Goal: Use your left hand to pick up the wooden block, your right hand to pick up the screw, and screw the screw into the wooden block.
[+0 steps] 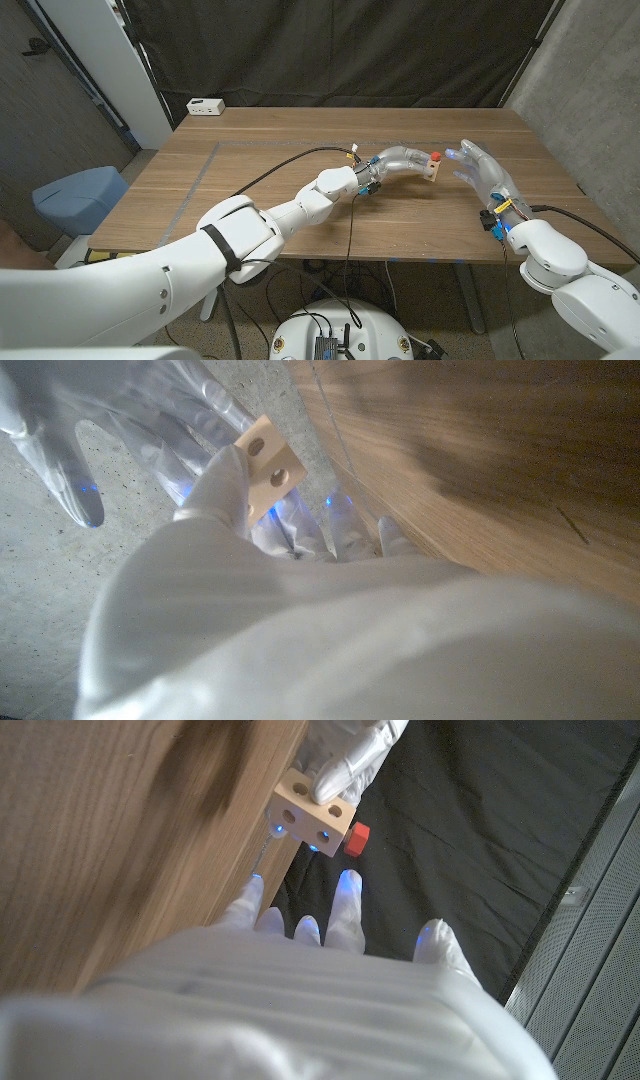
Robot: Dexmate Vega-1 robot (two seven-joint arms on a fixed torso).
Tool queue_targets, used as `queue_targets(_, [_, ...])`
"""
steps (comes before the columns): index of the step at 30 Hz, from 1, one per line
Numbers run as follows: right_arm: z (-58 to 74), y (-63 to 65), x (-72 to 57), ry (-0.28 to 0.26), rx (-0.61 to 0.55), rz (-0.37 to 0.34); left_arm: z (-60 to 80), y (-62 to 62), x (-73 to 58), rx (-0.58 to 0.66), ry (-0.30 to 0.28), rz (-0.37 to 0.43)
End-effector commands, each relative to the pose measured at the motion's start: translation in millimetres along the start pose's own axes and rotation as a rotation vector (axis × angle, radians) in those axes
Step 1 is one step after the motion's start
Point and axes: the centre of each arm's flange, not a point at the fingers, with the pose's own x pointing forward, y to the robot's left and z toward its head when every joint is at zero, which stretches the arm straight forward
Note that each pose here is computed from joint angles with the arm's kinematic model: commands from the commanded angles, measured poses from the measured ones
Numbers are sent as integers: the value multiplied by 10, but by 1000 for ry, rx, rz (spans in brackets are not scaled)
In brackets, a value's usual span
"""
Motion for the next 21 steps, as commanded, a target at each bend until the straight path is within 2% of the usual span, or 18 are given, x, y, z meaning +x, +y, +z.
queue_targets(1, [-3, 28, 54, 0, -1, 33, 9, -19, -2, 3, -7, -4])
queue_targets(11, [-7, 44, 106, 8, 1, 77, 21, -22, 14, 5, -6, -8])
queue_targets(21, [-24, 58, 131, 15, 6, 91, 23, -29, 15, 6, -8, -10])
